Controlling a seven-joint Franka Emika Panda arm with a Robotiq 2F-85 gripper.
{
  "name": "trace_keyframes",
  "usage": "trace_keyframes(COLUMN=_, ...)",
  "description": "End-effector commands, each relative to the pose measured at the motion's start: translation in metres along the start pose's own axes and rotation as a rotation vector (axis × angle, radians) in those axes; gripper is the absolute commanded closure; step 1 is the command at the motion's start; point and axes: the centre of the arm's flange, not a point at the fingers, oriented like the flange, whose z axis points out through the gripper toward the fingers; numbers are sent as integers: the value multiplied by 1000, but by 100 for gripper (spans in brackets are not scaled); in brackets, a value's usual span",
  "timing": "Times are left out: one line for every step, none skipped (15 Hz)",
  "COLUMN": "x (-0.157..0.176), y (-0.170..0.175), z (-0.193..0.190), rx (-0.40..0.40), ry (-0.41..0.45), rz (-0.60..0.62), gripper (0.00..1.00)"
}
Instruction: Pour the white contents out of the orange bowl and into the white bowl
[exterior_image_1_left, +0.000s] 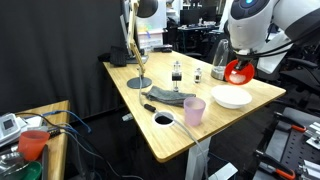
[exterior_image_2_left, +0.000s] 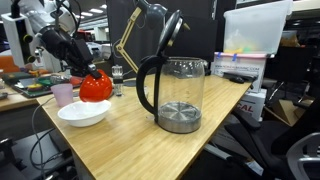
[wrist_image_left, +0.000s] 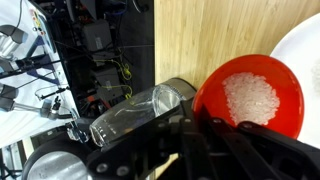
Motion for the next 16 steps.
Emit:
trace_keyframes(x=-10, y=-5, z=-22, rx=-98, ry=49, rz=-29, gripper=98)
trace_keyframes(x=-13, y=-8, z=-28, rx=-127, ry=66, rz=-42, gripper=98)
trace_keyframes(x=-15, y=-13, z=-34, rx=-142, ry=78, rz=-53, gripper=98)
trace_keyframes(x=-18, y=-15, z=-39, rx=-158, ry=94, rz=-66, gripper=98)
trace_keyframes(x=-20, y=-20, z=-42, rx=-179, ry=110, rz=-78, gripper=98)
trace_keyframes(x=-22, y=-23, z=-44, rx=-196, ry=125, rz=-86, gripper=98)
trace_keyframes(x=-23, y=-29, z=-43, rx=-216, ry=142, rz=-85, gripper=98)
trace_keyframes(x=-25, y=-32, z=-42, rx=-231, ry=157, rz=-86, gripper=98)
trace_keyframes(x=-26, y=-38, z=-38, rx=-248, ry=172, rz=-90, gripper=98)
trace_keyframes(x=-25, y=-43, z=-34, rx=-264, ry=190, rz=-91, gripper=98)
trace_keyframes(x=-25, y=-47, z=-30, rx=-274, ry=204, rz=-91, gripper=98)
trace_keyframes(x=-25, y=-51, z=-26, rx=-282, ry=217, rz=-89, gripper=98)
trace_keyframes(x=-24, y=-57, z=-24, rx=-291, ry=232, rz=-90, gripper=98)
trace_keyframes(x=-24, y=-61, z=-21, rx=-297, ry=247, rz=-91, gripper=98)
trace_keyframes(x=-23, y=-64, z=-19, rx=-300, ry=256, rz=-91, gripper=98)
trace_keyframes(x=-23, y=-65, z=-17, rx=-303, ry=261, rz=-90, gripper=98)
